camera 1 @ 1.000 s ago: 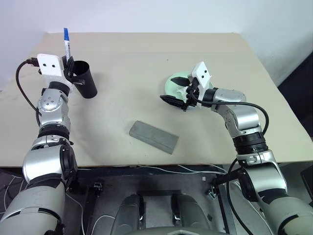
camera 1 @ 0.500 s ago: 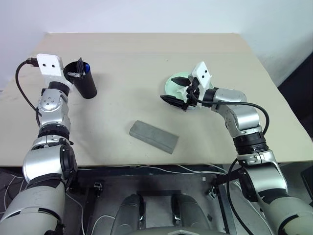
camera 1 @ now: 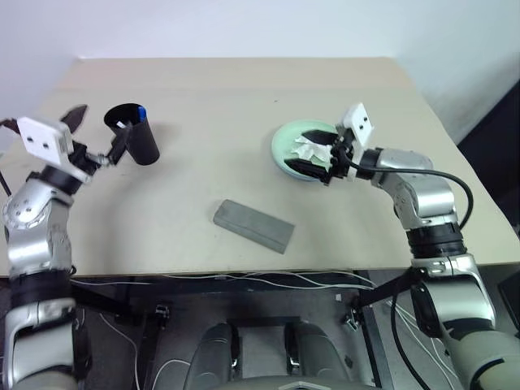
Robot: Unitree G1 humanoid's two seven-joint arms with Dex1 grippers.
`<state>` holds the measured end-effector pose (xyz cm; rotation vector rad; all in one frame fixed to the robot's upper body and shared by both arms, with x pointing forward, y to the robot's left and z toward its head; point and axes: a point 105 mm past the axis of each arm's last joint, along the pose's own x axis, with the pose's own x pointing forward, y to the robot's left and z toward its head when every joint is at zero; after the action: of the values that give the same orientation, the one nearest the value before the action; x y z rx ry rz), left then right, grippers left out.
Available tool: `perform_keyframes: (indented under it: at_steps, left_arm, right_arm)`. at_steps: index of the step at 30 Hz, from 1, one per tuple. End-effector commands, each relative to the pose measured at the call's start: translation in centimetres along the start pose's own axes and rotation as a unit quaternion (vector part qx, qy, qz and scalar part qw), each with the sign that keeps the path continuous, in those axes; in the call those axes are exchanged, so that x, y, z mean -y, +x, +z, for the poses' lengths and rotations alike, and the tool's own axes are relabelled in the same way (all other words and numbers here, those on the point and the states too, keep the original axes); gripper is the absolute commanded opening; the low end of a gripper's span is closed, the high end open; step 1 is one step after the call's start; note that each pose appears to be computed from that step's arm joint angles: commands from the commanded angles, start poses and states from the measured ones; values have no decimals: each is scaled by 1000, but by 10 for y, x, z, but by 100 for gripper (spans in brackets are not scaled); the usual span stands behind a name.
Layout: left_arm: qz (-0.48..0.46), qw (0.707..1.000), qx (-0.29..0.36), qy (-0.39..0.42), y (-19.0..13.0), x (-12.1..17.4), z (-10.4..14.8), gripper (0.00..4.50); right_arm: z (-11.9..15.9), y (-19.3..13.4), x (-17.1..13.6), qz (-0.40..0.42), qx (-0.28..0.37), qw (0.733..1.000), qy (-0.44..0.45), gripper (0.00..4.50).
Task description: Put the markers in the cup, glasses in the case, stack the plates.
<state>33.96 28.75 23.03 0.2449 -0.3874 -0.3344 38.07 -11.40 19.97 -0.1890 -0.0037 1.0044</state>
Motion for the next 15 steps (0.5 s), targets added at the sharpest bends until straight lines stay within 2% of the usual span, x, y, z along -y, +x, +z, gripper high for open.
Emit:
perform_keyframes:
  at_steps: [1, 7, 11, 15]
  left_arm:
    - [-58, 998, 5, -18, -9, 22, 18, 448]
    - [-178, 982, -53, -38, -34, 75, -9, 448]
    - [-190, 979, -57, -42, -37, 82, -16, 448]
    - [-190, 979, -57, -47, -36, 75, -17, 448]
  right_arm:
    - [13, -7, 2, 3, 26, 1000, 1, 450]
    - [1, -16, 1, 5, 14, 1000, 11, 450]
    - [0, -22, 2, -6, 12, 1000, 9, 450]
    - [3, -22, 6, -35, 25, 999, 4, 450]
